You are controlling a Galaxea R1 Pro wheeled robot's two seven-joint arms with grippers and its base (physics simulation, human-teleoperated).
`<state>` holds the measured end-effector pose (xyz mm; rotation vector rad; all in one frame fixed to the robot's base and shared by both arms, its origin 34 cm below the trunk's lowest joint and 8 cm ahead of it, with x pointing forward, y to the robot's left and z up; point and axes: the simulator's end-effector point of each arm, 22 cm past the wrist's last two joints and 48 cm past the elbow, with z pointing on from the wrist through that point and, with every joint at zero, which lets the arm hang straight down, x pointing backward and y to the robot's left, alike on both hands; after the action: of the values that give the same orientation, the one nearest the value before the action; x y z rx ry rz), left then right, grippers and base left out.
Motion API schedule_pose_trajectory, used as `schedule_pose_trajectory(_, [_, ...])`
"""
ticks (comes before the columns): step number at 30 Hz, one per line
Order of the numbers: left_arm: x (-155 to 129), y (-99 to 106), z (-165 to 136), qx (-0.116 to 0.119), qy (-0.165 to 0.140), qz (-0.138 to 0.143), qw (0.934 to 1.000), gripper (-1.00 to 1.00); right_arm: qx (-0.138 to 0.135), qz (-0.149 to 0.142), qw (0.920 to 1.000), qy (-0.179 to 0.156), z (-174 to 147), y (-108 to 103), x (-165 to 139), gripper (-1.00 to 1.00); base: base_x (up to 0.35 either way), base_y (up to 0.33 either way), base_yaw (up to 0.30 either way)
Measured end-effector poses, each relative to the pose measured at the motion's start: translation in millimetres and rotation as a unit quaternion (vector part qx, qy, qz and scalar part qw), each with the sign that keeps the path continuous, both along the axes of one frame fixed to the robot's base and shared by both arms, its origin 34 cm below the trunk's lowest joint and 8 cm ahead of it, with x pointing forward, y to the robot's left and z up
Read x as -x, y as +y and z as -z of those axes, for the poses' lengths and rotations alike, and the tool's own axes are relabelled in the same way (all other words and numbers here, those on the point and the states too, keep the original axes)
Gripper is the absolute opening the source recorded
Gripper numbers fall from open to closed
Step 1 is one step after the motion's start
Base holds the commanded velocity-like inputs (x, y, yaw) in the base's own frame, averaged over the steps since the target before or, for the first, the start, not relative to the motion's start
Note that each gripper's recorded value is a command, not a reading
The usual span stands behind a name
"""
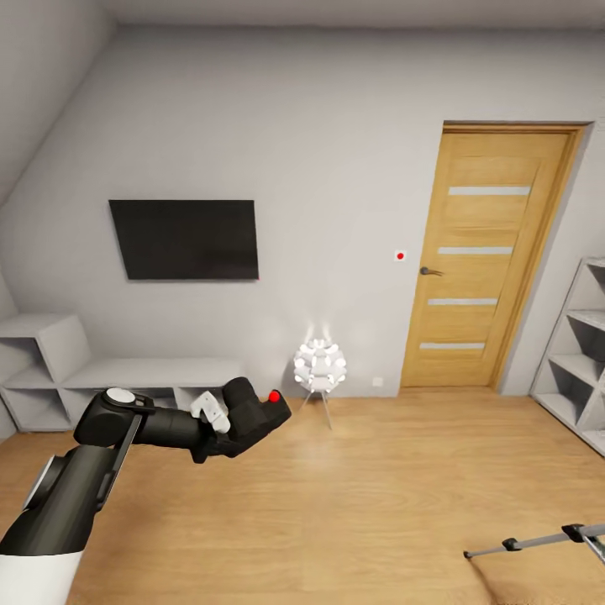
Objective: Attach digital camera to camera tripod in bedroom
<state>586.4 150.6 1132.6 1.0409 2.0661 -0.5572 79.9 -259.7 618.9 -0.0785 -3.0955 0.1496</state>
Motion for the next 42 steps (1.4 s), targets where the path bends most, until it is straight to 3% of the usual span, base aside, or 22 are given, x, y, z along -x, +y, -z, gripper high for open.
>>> schedule_pose_trajectory(42, [-1.8, 4.3, -2.1, 0.003, -0.002, -0.006, 1.0000, -1.00, 0.000, 0.000, 1.0000, 0.000, 0.0, 0.0, 0.0, 1.00, 0.331, 0.000, -0.021])
